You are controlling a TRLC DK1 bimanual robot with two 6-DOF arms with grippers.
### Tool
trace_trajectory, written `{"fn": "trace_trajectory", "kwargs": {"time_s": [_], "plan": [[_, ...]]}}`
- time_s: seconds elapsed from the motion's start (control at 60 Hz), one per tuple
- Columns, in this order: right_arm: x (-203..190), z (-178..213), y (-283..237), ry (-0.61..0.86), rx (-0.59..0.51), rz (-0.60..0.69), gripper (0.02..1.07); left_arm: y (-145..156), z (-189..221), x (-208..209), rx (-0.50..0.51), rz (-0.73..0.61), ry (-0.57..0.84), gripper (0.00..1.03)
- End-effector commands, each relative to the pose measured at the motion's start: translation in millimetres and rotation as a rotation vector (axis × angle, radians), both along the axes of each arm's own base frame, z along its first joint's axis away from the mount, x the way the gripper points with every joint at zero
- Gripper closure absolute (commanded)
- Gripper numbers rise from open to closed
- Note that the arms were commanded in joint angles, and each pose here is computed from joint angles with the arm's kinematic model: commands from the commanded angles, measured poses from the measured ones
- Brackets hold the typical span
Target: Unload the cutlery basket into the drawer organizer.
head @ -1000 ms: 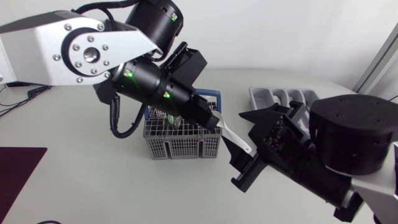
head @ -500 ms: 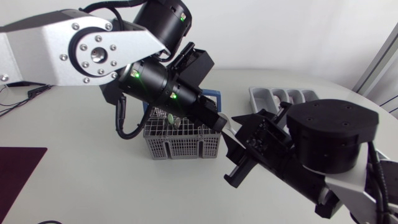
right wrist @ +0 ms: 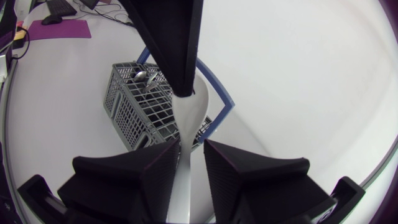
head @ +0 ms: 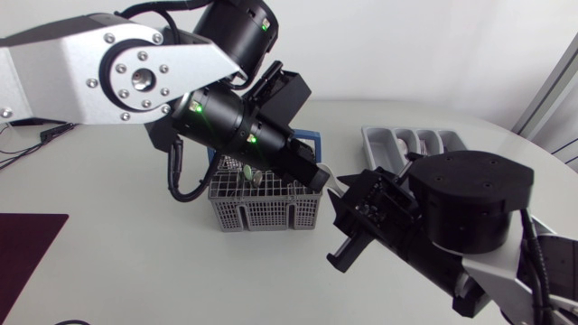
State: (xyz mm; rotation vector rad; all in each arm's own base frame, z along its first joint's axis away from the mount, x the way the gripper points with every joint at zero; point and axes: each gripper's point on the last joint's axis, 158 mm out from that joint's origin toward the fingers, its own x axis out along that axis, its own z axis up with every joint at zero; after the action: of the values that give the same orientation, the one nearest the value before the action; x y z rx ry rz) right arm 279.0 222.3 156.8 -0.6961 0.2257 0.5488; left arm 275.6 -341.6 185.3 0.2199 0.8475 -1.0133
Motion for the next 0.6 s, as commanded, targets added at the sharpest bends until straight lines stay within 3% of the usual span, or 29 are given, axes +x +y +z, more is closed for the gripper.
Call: {"fn": "trace_trajectory", "kwargs": {"time_s": [0.0, 0.1, 0.367, 0.433, 0.5, 0.583], "plan": [[1.0, -9.9, -4.0, 0.005, -0.027, -0.010, 0.85, -4.1, 1.1, -1.7, -0.011, 0.002, 0.024, 0.88], [0.9, -11.1, -4.1, 0.007, -0.031, -0.011, 0.94, -5.3, -0.2, -1.4, -0.009, 0.002, 0.027, 0.88], [0.6, -12.5, -4.4, 0.011, -0.042, -0.009, 0.96, -6.2, 0.6, -2.2, -0.012, -0.002, 0.027, 0.88], [0.3, -13.2, -4.4, 0.013, -0.044, -0.008, 0.96, -7.0, 2.5, -2.7, -0.016, -0.005, 0.025, 0.77], [-1.3, -15.1, -4.2, 0.021, -0.048, -0.001, 0.96, -7.3, 8.9, -1.4, -0.026, -0.003, 0.014, 0.46], [-3.6, -17.1, -4.9, 0.030, -0.053, 0.008, 0.96, -4.8, 19.2, 1.8, -0.043, 0.006, -0.004, 0.18]]}}
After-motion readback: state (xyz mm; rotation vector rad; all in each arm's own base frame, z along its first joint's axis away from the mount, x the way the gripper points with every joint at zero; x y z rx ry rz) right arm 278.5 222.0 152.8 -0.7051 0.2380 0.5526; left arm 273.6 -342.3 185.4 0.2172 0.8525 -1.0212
